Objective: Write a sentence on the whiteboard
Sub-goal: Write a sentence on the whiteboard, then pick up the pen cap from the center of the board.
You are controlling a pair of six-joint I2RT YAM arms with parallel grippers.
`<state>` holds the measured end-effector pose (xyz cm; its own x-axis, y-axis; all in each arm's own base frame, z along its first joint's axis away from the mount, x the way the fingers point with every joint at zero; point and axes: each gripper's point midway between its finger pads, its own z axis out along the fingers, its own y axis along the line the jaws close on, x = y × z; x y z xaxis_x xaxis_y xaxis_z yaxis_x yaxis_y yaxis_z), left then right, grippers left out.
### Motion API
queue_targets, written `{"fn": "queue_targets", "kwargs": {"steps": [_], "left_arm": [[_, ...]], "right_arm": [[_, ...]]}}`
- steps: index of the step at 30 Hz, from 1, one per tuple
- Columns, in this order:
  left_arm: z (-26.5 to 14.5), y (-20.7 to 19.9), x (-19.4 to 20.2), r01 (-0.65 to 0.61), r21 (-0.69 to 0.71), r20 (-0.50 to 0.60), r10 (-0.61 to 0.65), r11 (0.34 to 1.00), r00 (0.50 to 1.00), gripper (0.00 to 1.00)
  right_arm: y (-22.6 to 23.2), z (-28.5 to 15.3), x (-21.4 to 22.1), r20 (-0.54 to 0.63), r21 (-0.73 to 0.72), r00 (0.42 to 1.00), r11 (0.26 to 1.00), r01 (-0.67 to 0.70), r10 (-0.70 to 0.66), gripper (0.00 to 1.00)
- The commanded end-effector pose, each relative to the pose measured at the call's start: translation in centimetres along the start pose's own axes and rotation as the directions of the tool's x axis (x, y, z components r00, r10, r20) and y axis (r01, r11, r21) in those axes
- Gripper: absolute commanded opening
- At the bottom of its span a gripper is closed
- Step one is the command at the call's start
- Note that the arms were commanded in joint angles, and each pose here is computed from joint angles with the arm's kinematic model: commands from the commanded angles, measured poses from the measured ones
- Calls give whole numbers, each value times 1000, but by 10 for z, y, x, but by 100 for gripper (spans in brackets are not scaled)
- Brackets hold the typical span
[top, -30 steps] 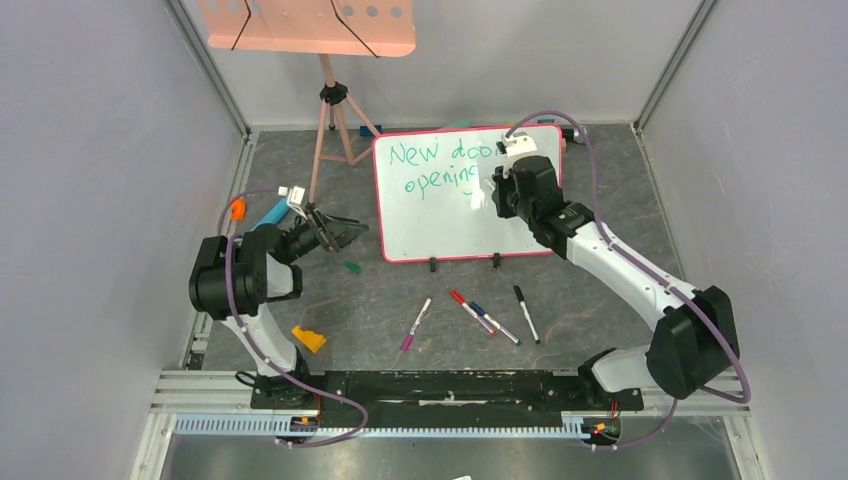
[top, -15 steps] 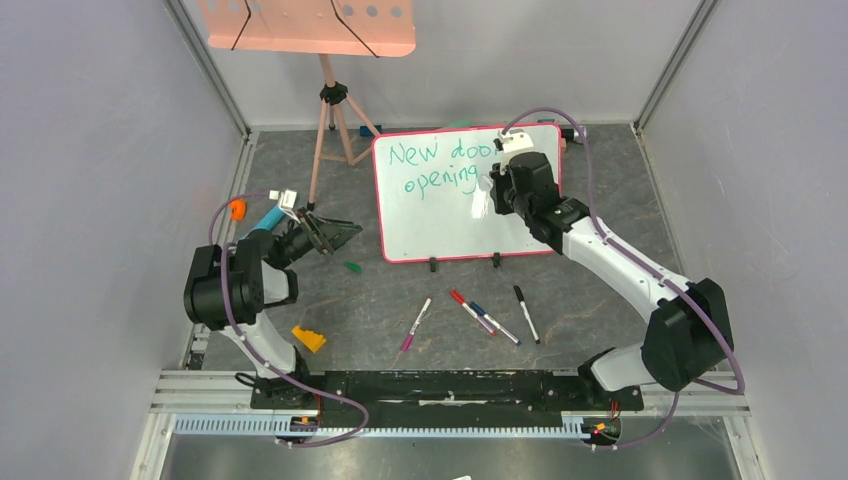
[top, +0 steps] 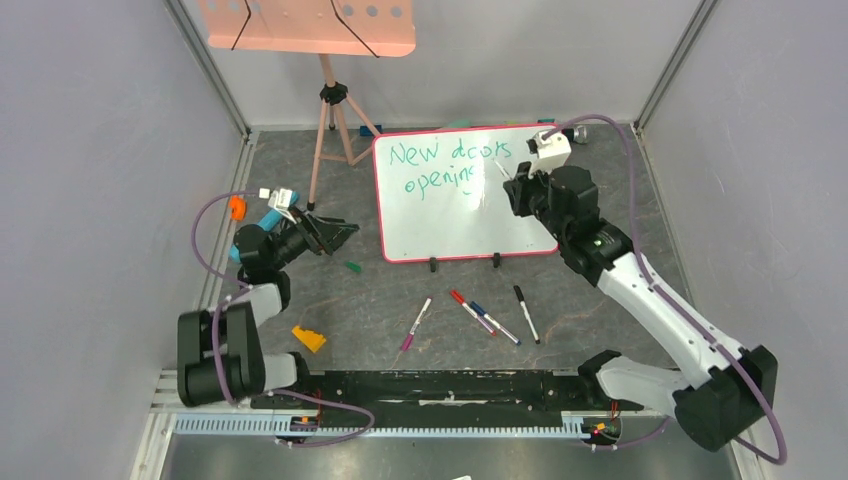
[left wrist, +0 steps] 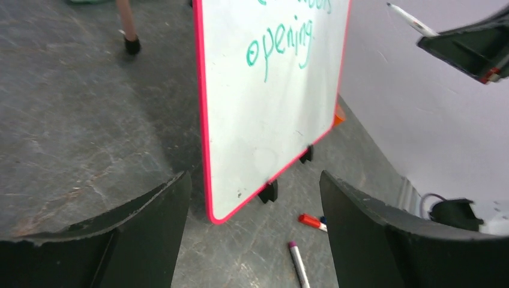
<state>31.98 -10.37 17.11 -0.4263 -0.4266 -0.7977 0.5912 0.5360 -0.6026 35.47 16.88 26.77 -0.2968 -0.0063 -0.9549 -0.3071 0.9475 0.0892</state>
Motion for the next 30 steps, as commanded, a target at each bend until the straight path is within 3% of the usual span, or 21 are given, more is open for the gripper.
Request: {"fn": "queue_targets", "kwargs": {"steps": [1,6,7,8,9,11,15,18,24,30], "left_arm": [[-19,22,17,-81,-194,-78,67,978,995,83],[-47,22,6,-231,-369,-61,225,900,973,64],[-54,23,4,-255,-407,-48,258,877,965,67],[-60,25,3,-268,-444,-35,282,855,959,97],[-67,28,3,-281,-480,-20,309,831,951,100],[-78,33,2,-292,-540,-4,344,789,939,100],[-84,28,16,-390,-506,-28,438,769,899,100],[-87,26,27,-432,-488,24,506,759,862,100],[-104,29,18,-387,-586,134,556,712,820,100],[-104,26,20,-409,-573,129,571,710,811,100]], "right_arm": [[2,-12,-7,64,-31,998,999,-27,29,0],[6,-19,-3,57,-56,998,998,-38,41,0],[7,-21,-2,57,-64,997,997,-41,44,0],[8,-21,-2,57,-70,997,997,-45,49,0],[9,-22,-1,55,-76,997,996,-46,51,0],[12,-23,0,51,-93,997,994,-51,56,0],[14,-25,1,51,-103,997,993,-55,60,0],[15,-27,0,51,-110,997,992,-59,65,0],[19,-30,1,46,-131,996,989,-67,74,0],[23,-31,6,31,-154,996,985,-81,87,0]]}}
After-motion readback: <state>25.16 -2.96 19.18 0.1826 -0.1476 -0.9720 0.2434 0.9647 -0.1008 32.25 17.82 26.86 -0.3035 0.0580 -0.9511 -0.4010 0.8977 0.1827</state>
